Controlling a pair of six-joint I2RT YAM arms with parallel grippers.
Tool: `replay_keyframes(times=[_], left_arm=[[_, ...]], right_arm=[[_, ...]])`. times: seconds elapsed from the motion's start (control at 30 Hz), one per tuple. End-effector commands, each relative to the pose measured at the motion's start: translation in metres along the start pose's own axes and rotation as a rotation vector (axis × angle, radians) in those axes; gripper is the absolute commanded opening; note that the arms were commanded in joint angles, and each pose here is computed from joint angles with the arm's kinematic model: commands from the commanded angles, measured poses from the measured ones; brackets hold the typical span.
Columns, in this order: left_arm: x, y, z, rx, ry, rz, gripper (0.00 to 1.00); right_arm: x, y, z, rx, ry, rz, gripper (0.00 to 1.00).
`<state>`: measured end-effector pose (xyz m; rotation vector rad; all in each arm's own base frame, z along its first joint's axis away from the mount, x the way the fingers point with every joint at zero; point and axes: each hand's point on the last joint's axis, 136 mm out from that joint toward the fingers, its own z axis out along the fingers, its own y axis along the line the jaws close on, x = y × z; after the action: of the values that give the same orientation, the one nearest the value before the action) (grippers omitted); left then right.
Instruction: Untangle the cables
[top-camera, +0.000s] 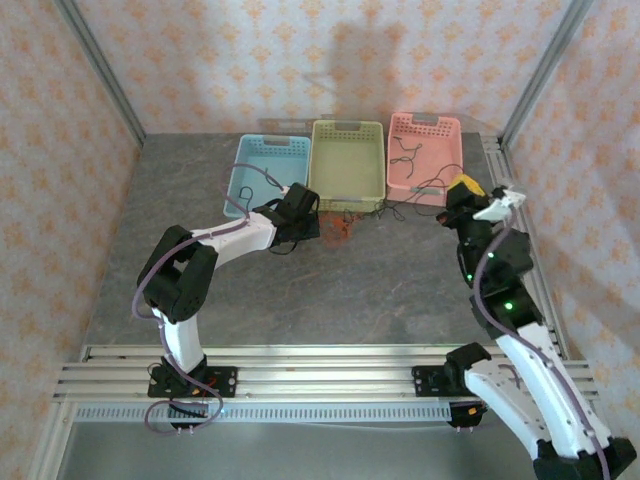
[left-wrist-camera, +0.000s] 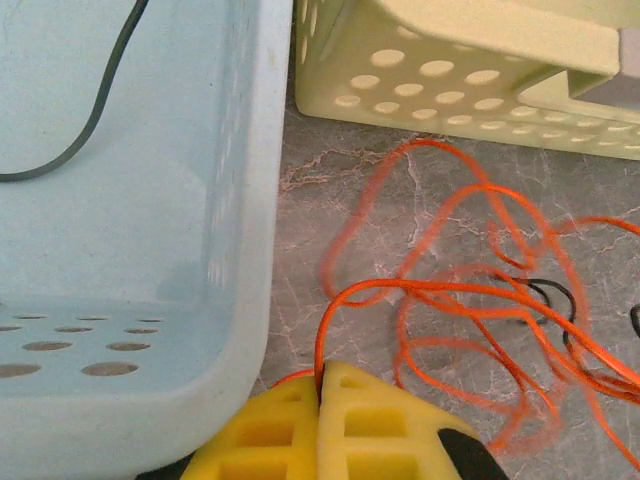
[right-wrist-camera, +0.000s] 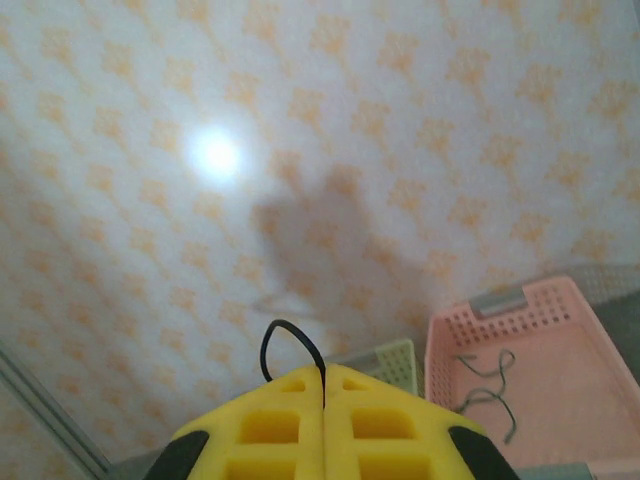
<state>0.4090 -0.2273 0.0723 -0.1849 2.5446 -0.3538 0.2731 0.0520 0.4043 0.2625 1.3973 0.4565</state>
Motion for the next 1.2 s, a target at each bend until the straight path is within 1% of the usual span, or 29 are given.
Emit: replay_keyframes(times=[0.0,0.13,0.3,0.6,0.73,0.9,1.17], left_arm=[[-0.007,-0.003,0.002,0.001,-0.005,-0.016,0.0],[-0.007,-0.002,0.002,0.001,-0.002,-0.015,0.0],[-0.006,-0.003,0.003,0.0,0.002,-0.014,0.0],[-0.006,-0.003,0.005,0.0,0.009,-0.014,0.0],[-0.005,-0.004,0.005,0.004,0.015,-0.013,0.0],[-0.004,-0.006,0.006,0.014,0.019,-0.011,0.0],[-0.003,-0.007,0.006,0.02,0.022,-0.012,0.0]], right_arm=[[-0.004,0.005,-0.017,-0.016,0.071,-0.052,0.0],[-0.029,0.015,-0.035,-0.043,0.056,-0.062,0.0],[-0.067,0.021,-0.068,-0.056,0.001,-0.072,0.0],[-0.11,0.013,-0.127,-0.013,-0.059,-0.09,0.0],[-0.103,0.016,-0.132,-0.041,-0.015,-0.093,0.0],[-0.075,0.034,-0.125,-0.153,0.101,-0.055,0.0],[-0.043,0.064,-0.105,-0.311,0.232,0.047,0.0]])
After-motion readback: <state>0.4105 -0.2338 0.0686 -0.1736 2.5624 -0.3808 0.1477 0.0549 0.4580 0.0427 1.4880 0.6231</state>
